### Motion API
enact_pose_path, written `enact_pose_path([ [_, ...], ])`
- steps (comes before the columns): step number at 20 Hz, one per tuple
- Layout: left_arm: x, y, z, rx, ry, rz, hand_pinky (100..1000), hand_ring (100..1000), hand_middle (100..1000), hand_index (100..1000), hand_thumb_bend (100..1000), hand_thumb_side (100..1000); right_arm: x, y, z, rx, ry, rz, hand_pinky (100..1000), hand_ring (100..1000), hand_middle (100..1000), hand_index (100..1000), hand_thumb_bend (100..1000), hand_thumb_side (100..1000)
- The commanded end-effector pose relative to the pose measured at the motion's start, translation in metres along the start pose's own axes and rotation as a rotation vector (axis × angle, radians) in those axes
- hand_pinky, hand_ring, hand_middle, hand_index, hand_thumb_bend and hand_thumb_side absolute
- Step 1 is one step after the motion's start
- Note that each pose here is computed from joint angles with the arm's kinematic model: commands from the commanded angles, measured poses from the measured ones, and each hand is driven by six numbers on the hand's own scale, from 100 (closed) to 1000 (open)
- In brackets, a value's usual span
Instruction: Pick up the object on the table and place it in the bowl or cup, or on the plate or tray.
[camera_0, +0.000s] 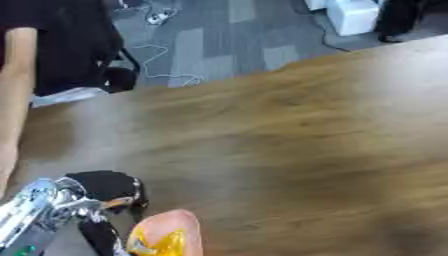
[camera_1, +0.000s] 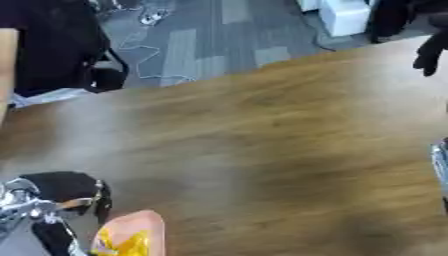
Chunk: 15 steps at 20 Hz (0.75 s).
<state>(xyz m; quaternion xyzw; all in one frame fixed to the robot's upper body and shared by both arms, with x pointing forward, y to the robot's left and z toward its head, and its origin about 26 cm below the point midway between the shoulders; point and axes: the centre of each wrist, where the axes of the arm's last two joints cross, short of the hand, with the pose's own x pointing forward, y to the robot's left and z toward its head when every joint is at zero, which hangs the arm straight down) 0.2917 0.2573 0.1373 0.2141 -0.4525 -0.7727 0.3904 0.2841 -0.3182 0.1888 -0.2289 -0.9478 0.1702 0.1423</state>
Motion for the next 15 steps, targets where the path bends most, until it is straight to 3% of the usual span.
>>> enact_pose_path([
  [1,-0.007,0.040,0.027,0.461,-0.005,0.081,186,404,444,520,140,491,0.002,-0.007,-0.006,0.011,-0.022,0.025,135,296,383,695,100,1000],
  [4,-0.009,0.056,0.033,1.016,-0.087,0.252,204,438,477,534,100,547,0.002,-0.006,-0.005,0.012,-0.019,0.026,133,295,381,695,100,1000],
  [5,-0.005,0.059,0.030,1.187,-0.126,0.328,242,479,527,568,100,657,0.002,-0.006,-0.004,0.013,-0.019,0.025,131,293,379,695,100,1000],
  [6,-0.001,0.062,0.027,1.325,-0.162,0.406,262,499,553,589,100,699,0.002,-0.006,-0.004,0.014,-0.019,0.024,130,293,379,695,100,1000],
  [7,0.003,0.064,0.023,1.414,-0.192,0.467,322,550,616,657,138,812,0.002,-0.005,-0.004,0.015,-0.019,0.023,130,293,379,695,100,1000],
  [8,0.008,0.068,0.019,1.480,-0.228,0.527,312,542,607,645,126,794,0.002,-0.005,-0.004,0.015,-0.018,0.022,130,293,379,695,100,1000],
  [9,0.013,0.070,0.016,1.521,-0.262,0.572,389,602,676,710,208,885,0.002,-0.005,-0.004,0.017,-0.018,0.021,128,292,377,695,100,1000],
  [10,0.017,0.073,0.013,1.550,-0.302,0.610,373,591,663,698,191,871,0.002,-0.004,-0.004,0.018,-0.018,0.021,128,292,377,695,100,1000],
  [11,0.020,0.075,0.012,1.568,-0.333,0.636,457,655,724,754,263,922,0.002,-0.004,-0.004,0.019,-0.018,0.020,127,293,375,697,100,1000],
  [12,0.023,0.078,0.009,1.585,-0.373,0.661,450,649,719,749,258,919,0.002,-0.004,-0.004,0.020,-0.017,0.020,127,293,375,696,100,1000],
  [15,0.030,0.083,0.005,1.631,-0.482,0.709,538,717,771,797,331,924,0.002,-0.003,-0.003,0.019,-0.014,0.018,132,305,379,700,100,1000],
])
